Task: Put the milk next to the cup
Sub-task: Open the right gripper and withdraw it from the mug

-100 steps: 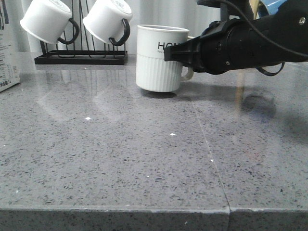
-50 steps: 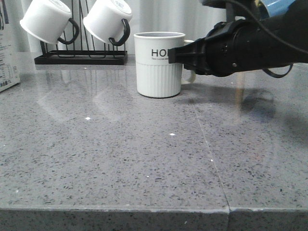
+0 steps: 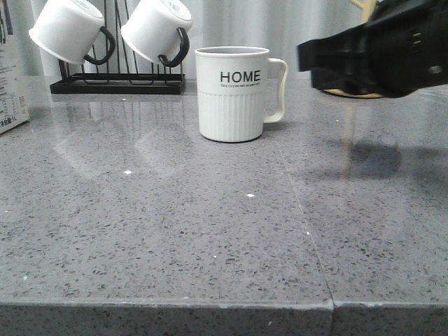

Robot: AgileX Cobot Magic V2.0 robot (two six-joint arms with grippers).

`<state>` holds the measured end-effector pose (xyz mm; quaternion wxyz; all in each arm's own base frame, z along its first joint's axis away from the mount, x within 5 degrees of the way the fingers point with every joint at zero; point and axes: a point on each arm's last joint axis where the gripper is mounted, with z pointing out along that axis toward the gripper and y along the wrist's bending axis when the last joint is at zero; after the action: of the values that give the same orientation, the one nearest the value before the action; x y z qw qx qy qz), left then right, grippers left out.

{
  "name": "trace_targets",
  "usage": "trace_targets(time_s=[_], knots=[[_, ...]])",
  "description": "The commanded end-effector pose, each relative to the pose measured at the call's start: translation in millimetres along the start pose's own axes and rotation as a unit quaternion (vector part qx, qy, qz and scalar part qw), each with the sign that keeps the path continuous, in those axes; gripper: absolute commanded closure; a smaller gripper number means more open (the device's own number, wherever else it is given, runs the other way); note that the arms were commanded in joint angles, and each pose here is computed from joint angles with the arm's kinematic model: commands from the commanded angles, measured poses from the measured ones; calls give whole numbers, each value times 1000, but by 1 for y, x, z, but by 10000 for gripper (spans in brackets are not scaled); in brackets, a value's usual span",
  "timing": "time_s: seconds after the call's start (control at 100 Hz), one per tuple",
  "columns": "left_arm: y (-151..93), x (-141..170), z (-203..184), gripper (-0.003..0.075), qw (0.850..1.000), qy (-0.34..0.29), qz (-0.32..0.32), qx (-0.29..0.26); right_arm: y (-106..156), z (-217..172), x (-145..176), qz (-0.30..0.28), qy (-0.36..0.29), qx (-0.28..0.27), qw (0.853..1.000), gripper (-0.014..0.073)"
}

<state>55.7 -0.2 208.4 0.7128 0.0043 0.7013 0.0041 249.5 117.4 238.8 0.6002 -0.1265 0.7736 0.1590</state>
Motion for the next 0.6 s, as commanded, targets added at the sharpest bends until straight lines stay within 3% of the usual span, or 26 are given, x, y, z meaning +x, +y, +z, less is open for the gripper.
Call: trace_targets(time_s=[0.0,0.13,0.59], knots=[[0,11,0,741,1000,-26,-4,-2,3,-25,-23,-6,-58,-9,998,532],[0,11,0,741,1000,-26,-4,-2,2,-58,-18,1,-47,-10,999,665],[0,11,0,741,1000,-29,-4,-3,-2,-160,-4,2,-68,-20,997,661]])
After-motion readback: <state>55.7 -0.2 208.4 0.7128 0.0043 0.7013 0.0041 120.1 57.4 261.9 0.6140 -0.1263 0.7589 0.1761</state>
